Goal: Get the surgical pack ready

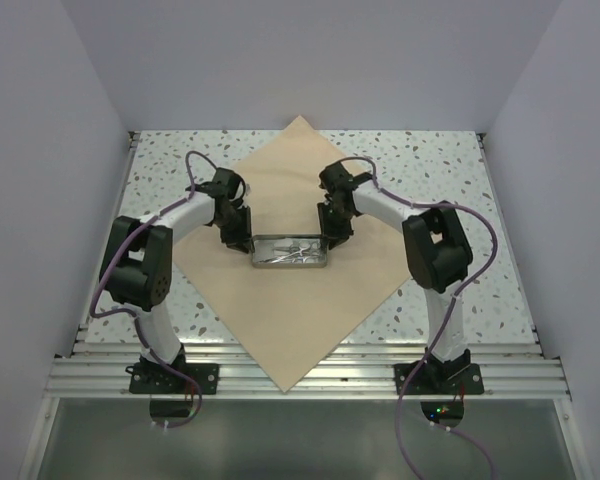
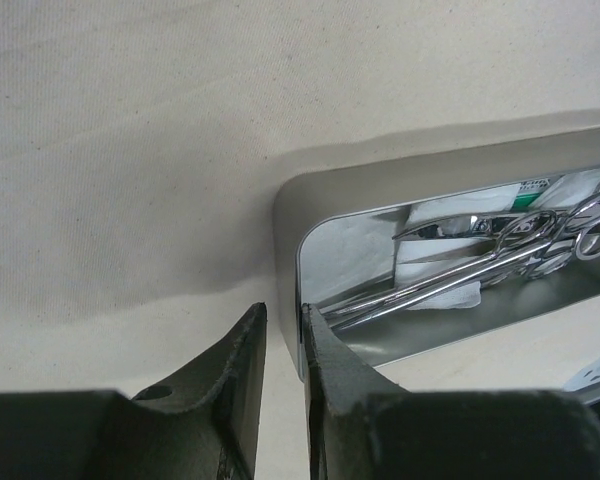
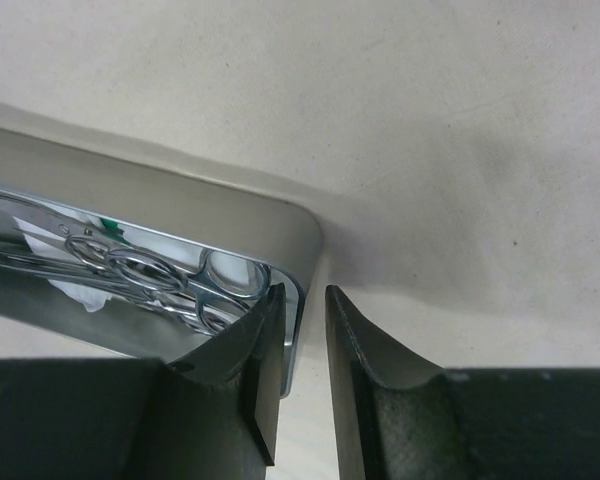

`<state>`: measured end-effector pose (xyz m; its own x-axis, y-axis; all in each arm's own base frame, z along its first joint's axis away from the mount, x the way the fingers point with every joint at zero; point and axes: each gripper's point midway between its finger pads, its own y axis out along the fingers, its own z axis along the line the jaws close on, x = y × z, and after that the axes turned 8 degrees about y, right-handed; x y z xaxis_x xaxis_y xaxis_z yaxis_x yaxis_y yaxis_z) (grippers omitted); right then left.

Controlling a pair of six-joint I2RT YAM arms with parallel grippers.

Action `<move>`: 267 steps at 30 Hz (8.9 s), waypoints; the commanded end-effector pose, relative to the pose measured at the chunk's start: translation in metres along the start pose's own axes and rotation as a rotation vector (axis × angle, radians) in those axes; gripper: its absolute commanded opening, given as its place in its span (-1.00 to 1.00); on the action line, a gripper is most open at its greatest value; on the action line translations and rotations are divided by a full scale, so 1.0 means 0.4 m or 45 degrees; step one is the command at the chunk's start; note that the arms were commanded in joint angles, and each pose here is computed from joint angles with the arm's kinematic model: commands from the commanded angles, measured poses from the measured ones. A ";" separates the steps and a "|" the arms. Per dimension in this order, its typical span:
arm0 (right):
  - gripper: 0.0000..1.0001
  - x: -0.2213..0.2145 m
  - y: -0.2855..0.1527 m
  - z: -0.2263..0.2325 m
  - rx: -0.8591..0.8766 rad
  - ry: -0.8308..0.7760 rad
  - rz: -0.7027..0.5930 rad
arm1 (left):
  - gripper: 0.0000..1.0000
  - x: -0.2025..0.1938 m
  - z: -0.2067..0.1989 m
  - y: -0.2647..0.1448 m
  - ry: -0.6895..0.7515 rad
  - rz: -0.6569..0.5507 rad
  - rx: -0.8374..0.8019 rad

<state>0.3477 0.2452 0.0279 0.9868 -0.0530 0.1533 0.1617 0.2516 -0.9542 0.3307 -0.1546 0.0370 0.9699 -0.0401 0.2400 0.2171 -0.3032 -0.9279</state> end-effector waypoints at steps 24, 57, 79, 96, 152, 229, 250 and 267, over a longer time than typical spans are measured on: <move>-0.59 0.018 -0.010 0.083 0.079 -0.013 -0.010 | -0.69 0.018 0.025 -0.018 -0.061 0.022 0.132; -0.59 -0.007 0.015 0.117 0.174 0.051 0.015 | -0.74 0.106 0.042 0.009 -0.096 0.047 0.240; -0.15 0.007 0.013 0.106 0.131 0.019 0.007 | -0.28 0.093 0.050 0.000 -0.082 0.048 0.246; 0.24 0.002 -0.039 0.058 0.023 0.003 -0.024 | -0.23 0.089 -0.002 0.032 -0.013 0.036 0.051; 0.38 -0.155 -0.378 -0.032 0.212 -0.033 -0.162 | -1.00 -0.055 -0.066 -0.165 0.144 -0.192 -0.078; -0.07 -0.338 -0.377 -0.015 0.106 -0.248 -0.114 | -0.98 -0.026 0.082 -0.190 0.109 -0.206 0.110; 0.02 -0.370 -0.413 -0.058 0.103 -0.143 -0.189 | -1.00 0.015 -0.006 -0.001 0.043 -0.074 -0.056; 0.33 -0.403 -0.345 -0.024 0.167 -0.234 -0.060 | -0.73 0.042 0.053 -0.050 0.010 -0.149 0.107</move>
<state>0.1709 0.1966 0.1413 0.9599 0.0540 0.2750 0.2418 0.3368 -0.9100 0.3278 -0.1487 0.0336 0.9585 -0.0758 0.2749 0.2435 -0.2838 -0.9274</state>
